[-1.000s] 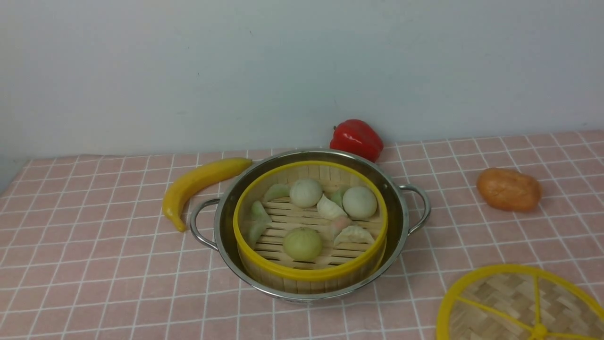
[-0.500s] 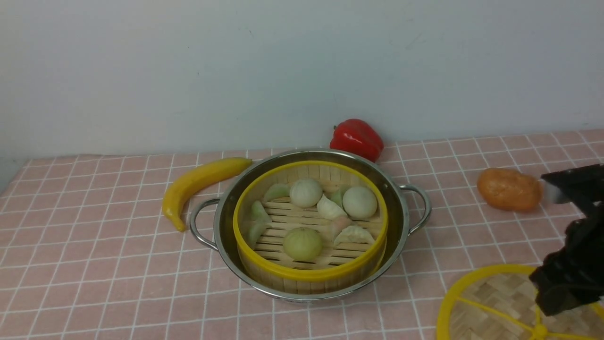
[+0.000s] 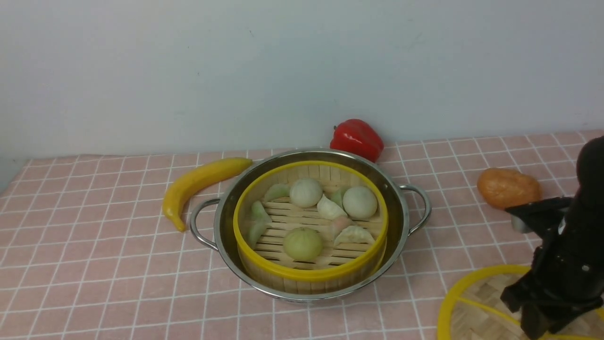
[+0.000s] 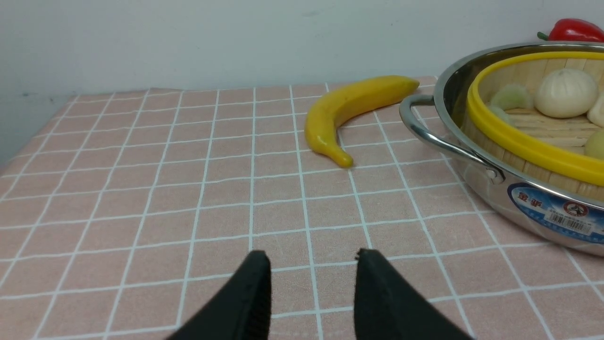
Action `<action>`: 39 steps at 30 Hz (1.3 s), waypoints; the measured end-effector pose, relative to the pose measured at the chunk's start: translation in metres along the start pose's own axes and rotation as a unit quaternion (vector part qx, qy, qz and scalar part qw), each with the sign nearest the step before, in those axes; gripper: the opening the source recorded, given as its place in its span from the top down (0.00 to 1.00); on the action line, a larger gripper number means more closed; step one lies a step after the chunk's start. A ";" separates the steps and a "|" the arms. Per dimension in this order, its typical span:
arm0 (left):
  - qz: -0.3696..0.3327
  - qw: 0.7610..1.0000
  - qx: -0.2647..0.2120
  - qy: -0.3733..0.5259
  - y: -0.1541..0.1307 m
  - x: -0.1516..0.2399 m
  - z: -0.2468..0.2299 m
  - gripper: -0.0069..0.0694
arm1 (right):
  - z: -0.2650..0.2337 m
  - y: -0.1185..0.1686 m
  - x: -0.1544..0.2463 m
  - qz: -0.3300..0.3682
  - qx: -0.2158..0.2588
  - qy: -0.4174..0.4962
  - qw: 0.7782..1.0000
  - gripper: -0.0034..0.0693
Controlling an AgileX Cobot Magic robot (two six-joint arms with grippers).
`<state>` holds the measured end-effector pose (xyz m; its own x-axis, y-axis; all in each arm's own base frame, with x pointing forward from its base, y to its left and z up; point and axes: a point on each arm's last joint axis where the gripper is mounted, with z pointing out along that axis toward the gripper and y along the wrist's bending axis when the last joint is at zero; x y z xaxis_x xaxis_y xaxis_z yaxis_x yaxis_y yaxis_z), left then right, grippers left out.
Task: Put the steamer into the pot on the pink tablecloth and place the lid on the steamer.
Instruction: 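Move the gripper down to the bamboo steamer lid and grasp its center knob, then place the bamboo steamer lid onto the steamer basket in the pot with the right gripper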
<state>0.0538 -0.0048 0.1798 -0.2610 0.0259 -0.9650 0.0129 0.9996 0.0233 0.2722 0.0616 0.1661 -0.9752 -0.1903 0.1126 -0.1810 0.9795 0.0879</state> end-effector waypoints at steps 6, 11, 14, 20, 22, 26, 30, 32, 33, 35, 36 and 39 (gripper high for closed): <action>0.000 1.000 0.000 0.000 0.000 0.000 0.000 0.59 | -0.002 0.002 0.001 0.006 -0.003 0.007 1.000 0.75; 0.000 1.000 0.000 0.000 0.000 0.000 0.000 0.59 | -0.021 0.003 0.011 0.007 0.016 -0.020 1.000 0.75; 0.000 1.000 0.000 0.000 0.000 0.000 0.000 0.59 | -0.050 0.002 0.025 0.017 0.033 -0.066 0.997 0.75; 0.000 1.000 0.000 0.000 0.000 0.000 0.000 0.59 | -0.122 0.010 0.044 -0.005 0.032 -0.194 0.981 0.75; -0.001 1.000 0.000 0.000 0.000 0.000 0.000 0.59 | -0.147 0.030 0.038 -0.072 -0.007 -0.237 0.969 0.75; -0.001 1.000 0.000 0.000 0.000 0.000 0.000 0.59 | -0.168 0.078 0.016 -0.207 -0.028 -0.267 0.941 0.75; -0.001 1.000 0.000 0.000 0.000 0.000 0.000 0.59 | -0.170 0.123 -0.012 -0.333 -0.004 -0.262 0.906 0.75; -0.001 1.000 0.000 0.000 0.000 0.000 0.000 0.59 | -0.164 0.148 -0.029 -0.383 0.012 -0.250 0.889 0.75; -0.001 1.000 0.000 0.000 0.000 0.000 0.000 0.59 | -0.159 0.161 -0.040 -0.407 0.023 -0.245 0.880 0.75; -0.001 1.000 0.000 0.000 0.000 0.000 0.000 0.59 | -0.149 0.178 -0.055 -0.444 0.044 -0.239 0.862 0.75; -0.001 1.000 0.000 0.000 0.000 0.000 0.000 0.59 | -0.148 0.179 -0.057 -0.447 0.044 -0.239 0.861 0.75; 0.000 1.000 0.000 0.000 0.000 0.000 0.000 0.59 | -0.133 0.198 -0.087 -0.485 0.072 -0.234 0.840 0.75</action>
<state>0.0538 -0.0048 0.1798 -0.2610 0.0257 -0.9650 0.0129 0.9996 0.0232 0.3379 0.2631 0.3049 -0.2977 -0.8895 -0.3466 -0.8991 0.3832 -0.2113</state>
